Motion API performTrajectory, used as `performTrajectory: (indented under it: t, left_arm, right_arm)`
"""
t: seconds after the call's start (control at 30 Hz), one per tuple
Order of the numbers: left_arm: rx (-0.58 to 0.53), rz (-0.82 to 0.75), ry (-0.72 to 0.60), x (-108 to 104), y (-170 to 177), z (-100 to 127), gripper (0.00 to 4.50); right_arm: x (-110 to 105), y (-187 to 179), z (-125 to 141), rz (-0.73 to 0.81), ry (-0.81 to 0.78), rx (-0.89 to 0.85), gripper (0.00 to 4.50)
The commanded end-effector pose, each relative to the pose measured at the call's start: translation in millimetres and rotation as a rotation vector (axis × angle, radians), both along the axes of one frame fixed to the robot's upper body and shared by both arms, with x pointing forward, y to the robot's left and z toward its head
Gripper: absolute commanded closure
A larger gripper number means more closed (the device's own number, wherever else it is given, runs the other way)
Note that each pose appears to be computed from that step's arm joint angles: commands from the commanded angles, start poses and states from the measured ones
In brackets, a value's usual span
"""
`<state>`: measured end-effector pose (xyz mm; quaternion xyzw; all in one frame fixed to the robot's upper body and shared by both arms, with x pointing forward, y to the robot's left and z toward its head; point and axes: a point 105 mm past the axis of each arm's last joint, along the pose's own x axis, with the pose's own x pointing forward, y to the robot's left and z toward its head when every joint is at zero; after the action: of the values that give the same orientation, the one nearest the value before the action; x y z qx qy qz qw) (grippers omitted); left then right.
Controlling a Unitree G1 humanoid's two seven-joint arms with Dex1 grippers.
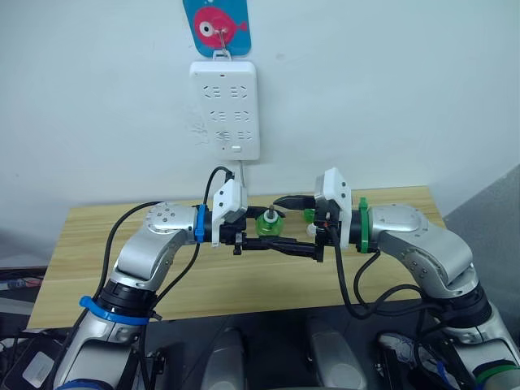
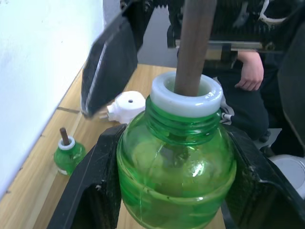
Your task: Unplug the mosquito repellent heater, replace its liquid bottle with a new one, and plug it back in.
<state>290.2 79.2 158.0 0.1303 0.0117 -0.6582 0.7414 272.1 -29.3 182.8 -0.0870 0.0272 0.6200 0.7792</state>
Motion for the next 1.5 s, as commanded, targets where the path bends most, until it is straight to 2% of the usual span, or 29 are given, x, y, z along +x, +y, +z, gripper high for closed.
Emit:
performTrajectory:
  t: [0.03,0.2,0.23,0.27,0.47,0.6,0.63,0.73,0.8,0.93,1.1,1.33,1.5]
  left_arm:
    - [-0.006,-0.034,-0.038,-4,-4,7,2.16]
    - [-0.003,-0.044,-0.036,-5,-5,7,2.16]
    - [-0.002,-0.045,-0.036,-5,-4,7,2.16]
    - [-0.002,-0.047,-0.036,-5,-5,7,2.16]
    - [-0.035,-0.073,0.007,-9,-7,11,2.16]
    - [-0.063,-0.021,0.036,0,-4,15,2.16]
    - [-0.063,-0.013,0.034,1,-3,15,1.45]
    - [-0.075,0.025,0.031,7,-1,16,0.59]
    - [-0.091,0.033,0.079,7,1,15,0.01]
    - [-0.221,0.094,0.291,9,4,21,0.00]
    - [-0.410,0.101,0.481,5,-5,45,0.00]
    - [-0.608,0.097,0.641,5,-16,69,0.00]
    - [-0.668,0.077,0.707,3,-22,78,0.00]
  right_arm:
    - [-5,6,12,0.034,-0.057,0.033,1.33]
    - [-6,8,11,0.040,-0.062,0.040,3.23]
    - [-6,8,11,0.041,-0.064,0.038,3.57]
    - [-6,8,11,0.041,-0.066,0.039,3.70]
    - [-7,7,12,0.045,-0.078,0.040,3.70]
    - [-6,4,20,0.028,-0.066,0.080,3.70]
    - [-5,3,21,0.024,-0.063,0.085,3.70]
    - [0,-7,26,-0.023,-0.030,0.125,3.70]
    - [3,-15,32,-0.061,0.004,0.174,3.70]
    - [16,-38,49,-0.189,0.131,0.355,3.70]
    - [19,-55,52,-0.272,0.350,0.584,3.70]
    - [12,-55,54,-0.273,0.589,0.798,3.70]
    - [10,-54,59,-0.265,0.700,0.901,3.70]
